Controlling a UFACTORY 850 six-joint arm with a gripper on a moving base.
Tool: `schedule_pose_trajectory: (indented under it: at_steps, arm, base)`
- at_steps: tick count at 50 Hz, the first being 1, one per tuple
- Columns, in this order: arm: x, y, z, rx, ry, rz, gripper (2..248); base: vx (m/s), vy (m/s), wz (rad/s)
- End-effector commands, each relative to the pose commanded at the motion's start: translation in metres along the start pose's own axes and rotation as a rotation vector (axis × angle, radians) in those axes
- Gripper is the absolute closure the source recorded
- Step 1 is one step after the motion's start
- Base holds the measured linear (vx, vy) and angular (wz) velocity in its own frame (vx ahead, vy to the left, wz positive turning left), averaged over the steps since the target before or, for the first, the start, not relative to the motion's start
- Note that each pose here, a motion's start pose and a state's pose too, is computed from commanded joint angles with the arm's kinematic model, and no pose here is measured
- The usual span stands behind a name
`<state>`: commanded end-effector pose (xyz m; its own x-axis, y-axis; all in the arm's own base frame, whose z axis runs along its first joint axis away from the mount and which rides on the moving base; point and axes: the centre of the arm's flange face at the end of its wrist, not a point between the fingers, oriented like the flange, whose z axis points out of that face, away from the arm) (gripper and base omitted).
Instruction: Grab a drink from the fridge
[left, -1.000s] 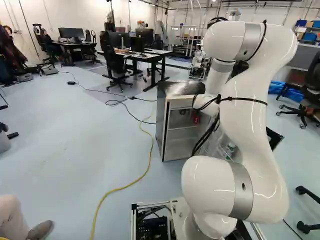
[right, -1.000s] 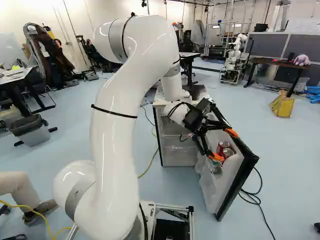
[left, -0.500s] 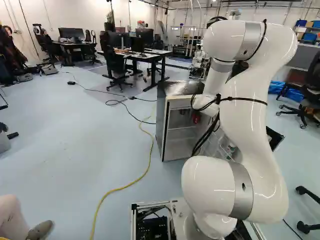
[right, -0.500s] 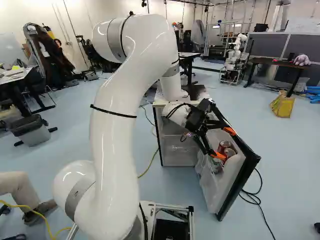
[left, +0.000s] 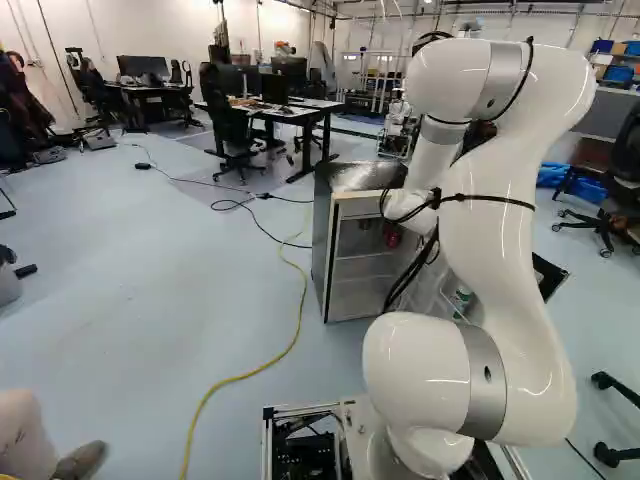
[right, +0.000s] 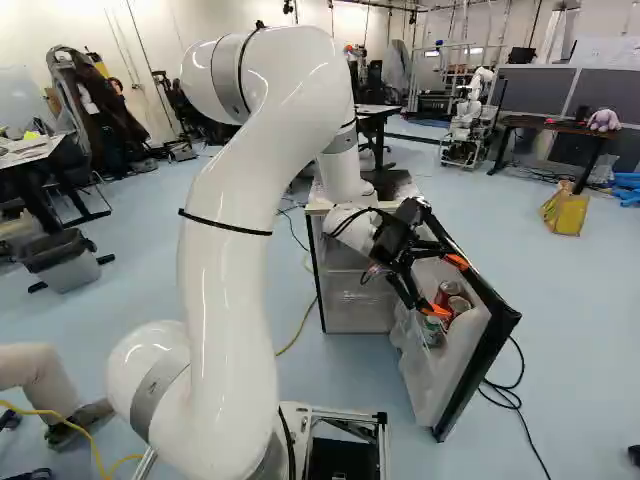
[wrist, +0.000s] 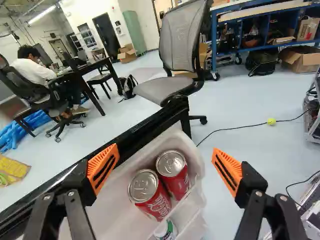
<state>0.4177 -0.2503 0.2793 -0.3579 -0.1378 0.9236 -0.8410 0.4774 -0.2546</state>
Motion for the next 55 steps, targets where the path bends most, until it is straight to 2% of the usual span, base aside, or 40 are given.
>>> schedule_pose_trajectory:
  at_steps: [15,39,48,55]
  arm:
    - [-0.001,-0.019,0.009,-0.013,0.002,0.035,3]
    - [0.000,-0.055,0.038,-0.053,0.012,0.107,3]
    - [0.000,-0.058,0.041,-0.058,0.013,0.115,3]
    - [0.000,-0.054,0.039,-0.055,0.013,0.105,3]
  base:
    - [0.000,0.000,0.000]
    - [0.000,0.000,0.000]
    - [0.000,0.000,0.000]
    - [0.000,0.000,0.000]
